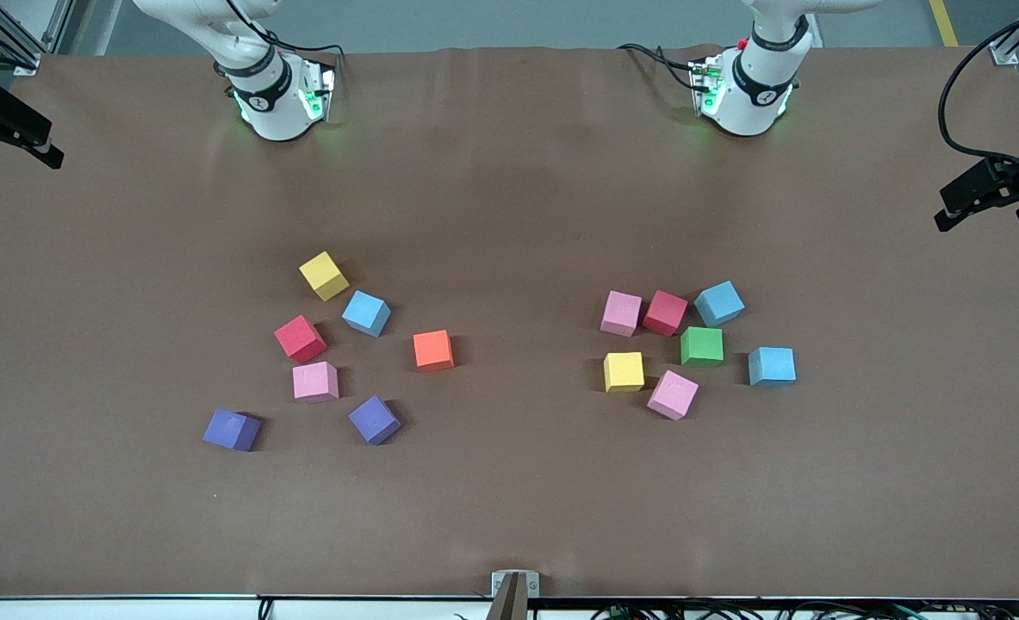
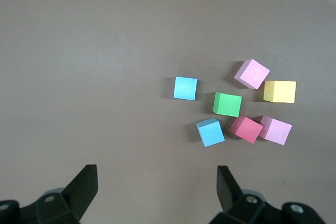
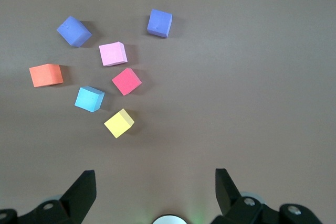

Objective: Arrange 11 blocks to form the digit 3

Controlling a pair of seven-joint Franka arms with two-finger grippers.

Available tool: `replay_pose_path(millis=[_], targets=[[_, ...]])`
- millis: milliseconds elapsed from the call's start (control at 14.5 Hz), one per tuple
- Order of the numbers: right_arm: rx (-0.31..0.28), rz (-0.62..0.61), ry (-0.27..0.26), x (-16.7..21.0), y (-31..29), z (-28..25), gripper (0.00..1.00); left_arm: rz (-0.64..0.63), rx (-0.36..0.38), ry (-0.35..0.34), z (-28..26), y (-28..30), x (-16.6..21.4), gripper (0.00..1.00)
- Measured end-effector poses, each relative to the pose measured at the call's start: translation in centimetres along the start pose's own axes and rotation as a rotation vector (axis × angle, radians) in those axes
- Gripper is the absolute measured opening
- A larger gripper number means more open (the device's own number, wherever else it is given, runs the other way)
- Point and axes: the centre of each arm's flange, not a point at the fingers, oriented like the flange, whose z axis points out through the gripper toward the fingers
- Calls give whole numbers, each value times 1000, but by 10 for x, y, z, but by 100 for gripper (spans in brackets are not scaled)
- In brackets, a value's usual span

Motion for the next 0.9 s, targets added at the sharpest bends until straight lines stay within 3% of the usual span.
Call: replay_pose_path(millis=[898], targets=[[13,0,-34,5,-1,3,100,15,-21,-10,4,10,1,100]])
